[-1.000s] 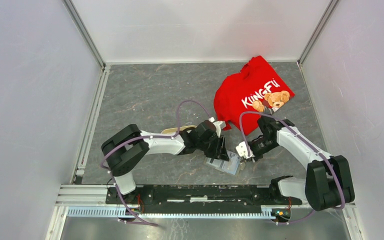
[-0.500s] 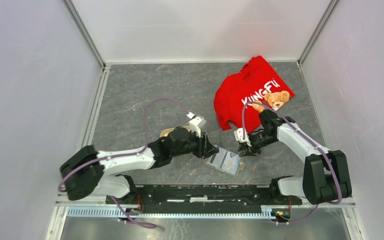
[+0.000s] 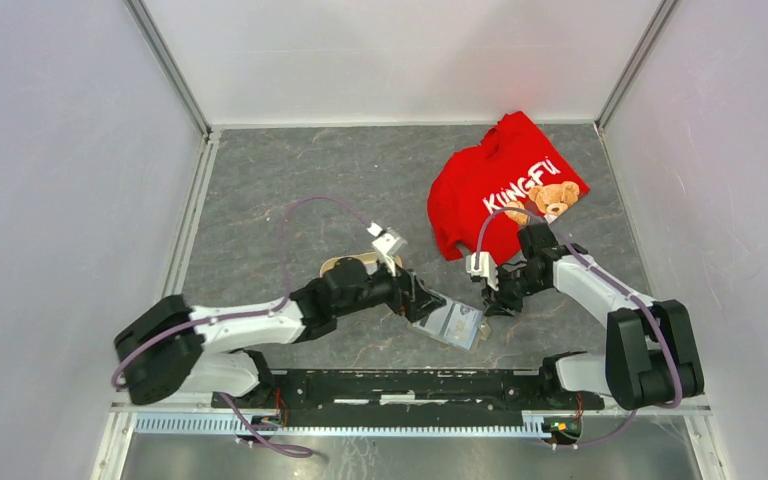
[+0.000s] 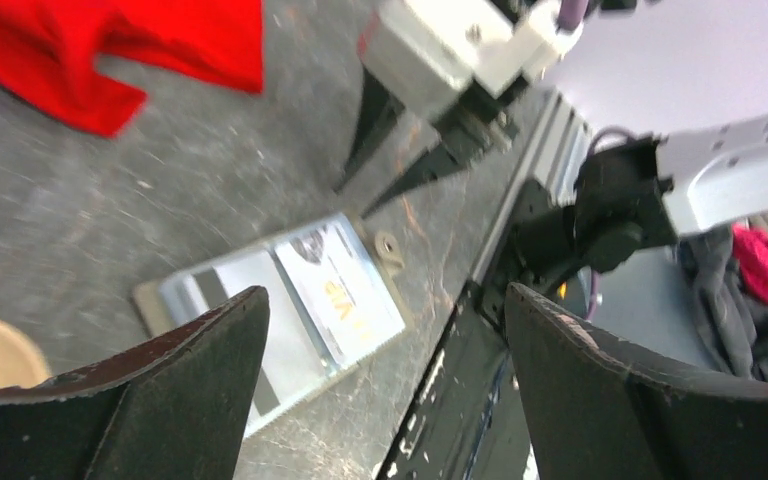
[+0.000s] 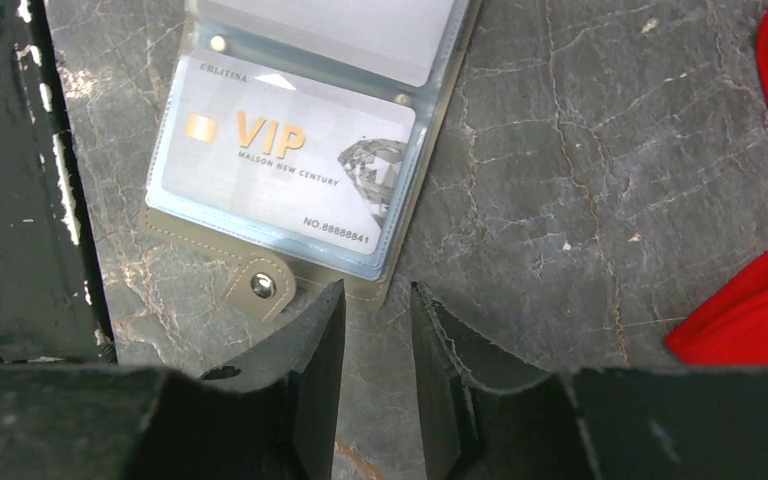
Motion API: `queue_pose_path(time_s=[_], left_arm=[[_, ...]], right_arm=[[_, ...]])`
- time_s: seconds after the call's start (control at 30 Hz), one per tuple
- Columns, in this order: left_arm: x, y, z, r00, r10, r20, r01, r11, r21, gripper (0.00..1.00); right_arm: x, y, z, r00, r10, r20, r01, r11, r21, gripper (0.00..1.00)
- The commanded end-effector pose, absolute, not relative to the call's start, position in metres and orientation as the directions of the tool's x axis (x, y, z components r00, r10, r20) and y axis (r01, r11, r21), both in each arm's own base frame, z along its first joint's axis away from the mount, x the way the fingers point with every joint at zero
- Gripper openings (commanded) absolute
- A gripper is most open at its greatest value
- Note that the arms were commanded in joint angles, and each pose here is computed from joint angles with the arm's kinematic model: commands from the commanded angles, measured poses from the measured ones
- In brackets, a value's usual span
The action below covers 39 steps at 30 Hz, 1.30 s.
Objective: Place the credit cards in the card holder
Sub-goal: Insert the credit card into the card holder.
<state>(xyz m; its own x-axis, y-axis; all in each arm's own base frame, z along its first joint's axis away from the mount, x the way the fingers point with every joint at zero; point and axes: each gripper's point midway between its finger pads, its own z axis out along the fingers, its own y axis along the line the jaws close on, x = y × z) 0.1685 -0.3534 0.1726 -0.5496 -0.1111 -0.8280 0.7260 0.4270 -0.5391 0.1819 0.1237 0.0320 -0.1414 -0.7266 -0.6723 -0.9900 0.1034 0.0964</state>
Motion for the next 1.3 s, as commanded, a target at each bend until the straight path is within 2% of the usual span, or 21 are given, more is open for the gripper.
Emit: queue_pose_path(time_s=[0.0,0.23,0.37,0.53,0.7,0.83,1.27], left_arm=[[0.138,-0.395,0.170,-0.602,-0.006,-0.799,0.768,0.272,-0.580,0.92],[0.128,-0.404,0.104,-0.583,0.177,-0.793,0.771,0.427,-0.472,0.77],[0.134,-0.400,0.091,-0.577,0.187,-0.795,0.758,0.486,-0.435,0.74],[0.144,-0.408,0.080,-0.580,0.202,-0.789,0.745,0.523,-0.414,0.76],[0.152,-0.410,0.067,-0.601,0.203,-0.773,0.714,0.572,-0.405,0.80],[0.156,-0.407,0.068,-0.613,0.179,-0.770,0.687,0.602,-0.407,0.82],[0.170,-0.392,0.060,-0.666,0.168,-0.727,0.581,0.728,-0.365,0.88]], right_arm=[[0.193,0.124,0.032,-0.194,-0.721,-0.665,-0.981,0.158,0.115,0.36],[0.190,0.132,0.029,-0.221,-0.719,-0.659,-0.975,0.149,0.164,0.36],[0.189,0.139,0.032,-0.251,-0.698,-0.670,-0.966,0.140,0.217,0.26],[0.190,0.148,0.035,-0.301,-0.669,-0.679,-0.949,0.142,0.282,0.13],[0.192,0.162,0.042,-0.318,-0.645,-0.695,-0.936,0.098,0.338,0.06],[0.190,0.174,0.050,-0.297,-0.644,-0.705,-0.928,0.020,0.372,0.04],[0.181,0.203,0.073,-0.340,-0.559,-0.756,-0.875,-0.106,0.472,0.04]])
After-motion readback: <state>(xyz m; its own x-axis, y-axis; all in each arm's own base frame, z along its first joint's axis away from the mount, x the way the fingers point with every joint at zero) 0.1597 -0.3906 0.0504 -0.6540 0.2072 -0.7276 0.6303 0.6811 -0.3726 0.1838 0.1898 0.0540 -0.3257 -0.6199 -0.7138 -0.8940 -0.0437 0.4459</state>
